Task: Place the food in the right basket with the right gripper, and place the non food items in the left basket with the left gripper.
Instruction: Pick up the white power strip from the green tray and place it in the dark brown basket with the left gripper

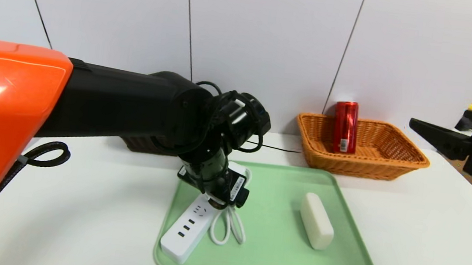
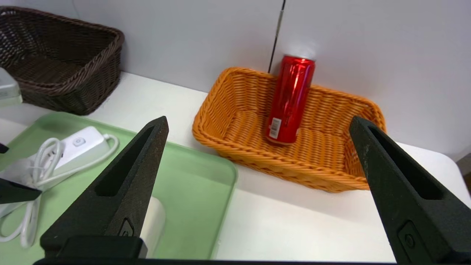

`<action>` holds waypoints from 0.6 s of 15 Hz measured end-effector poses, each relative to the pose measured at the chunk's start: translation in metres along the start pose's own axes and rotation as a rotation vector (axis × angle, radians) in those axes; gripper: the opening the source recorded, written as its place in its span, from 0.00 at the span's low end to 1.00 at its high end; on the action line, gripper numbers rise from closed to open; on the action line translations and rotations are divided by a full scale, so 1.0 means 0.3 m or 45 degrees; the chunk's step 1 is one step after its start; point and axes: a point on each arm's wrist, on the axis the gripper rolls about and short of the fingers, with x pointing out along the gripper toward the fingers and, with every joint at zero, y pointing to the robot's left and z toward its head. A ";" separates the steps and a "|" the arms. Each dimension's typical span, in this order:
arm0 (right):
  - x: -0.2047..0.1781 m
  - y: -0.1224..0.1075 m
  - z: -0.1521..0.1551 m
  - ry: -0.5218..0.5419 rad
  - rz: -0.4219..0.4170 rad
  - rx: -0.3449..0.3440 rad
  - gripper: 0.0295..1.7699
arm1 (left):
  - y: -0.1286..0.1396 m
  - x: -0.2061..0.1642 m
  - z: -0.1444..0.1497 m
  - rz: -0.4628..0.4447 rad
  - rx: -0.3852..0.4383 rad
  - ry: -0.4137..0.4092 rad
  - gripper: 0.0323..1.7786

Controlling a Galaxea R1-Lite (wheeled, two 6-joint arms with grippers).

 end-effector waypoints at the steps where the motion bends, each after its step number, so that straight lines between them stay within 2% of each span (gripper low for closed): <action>1: -0.005 -0.003 0.015 -0.021 -0.005 0.000 0.96 | 0.005 0.003 0.000 0.009 0.006 0.004 0.95; 4: -0.030 -0.008 0.046 -0.018 -0.011 0.000 0.96 | 0.009 0.017 0.001 0.018 0.006 0.016 0.95; 9: -0.086 -0.013 0.052 0.105 -0.016 0.008 0.96 | 0.008 0.050 0.001 0.026 0.006 0.036 0.95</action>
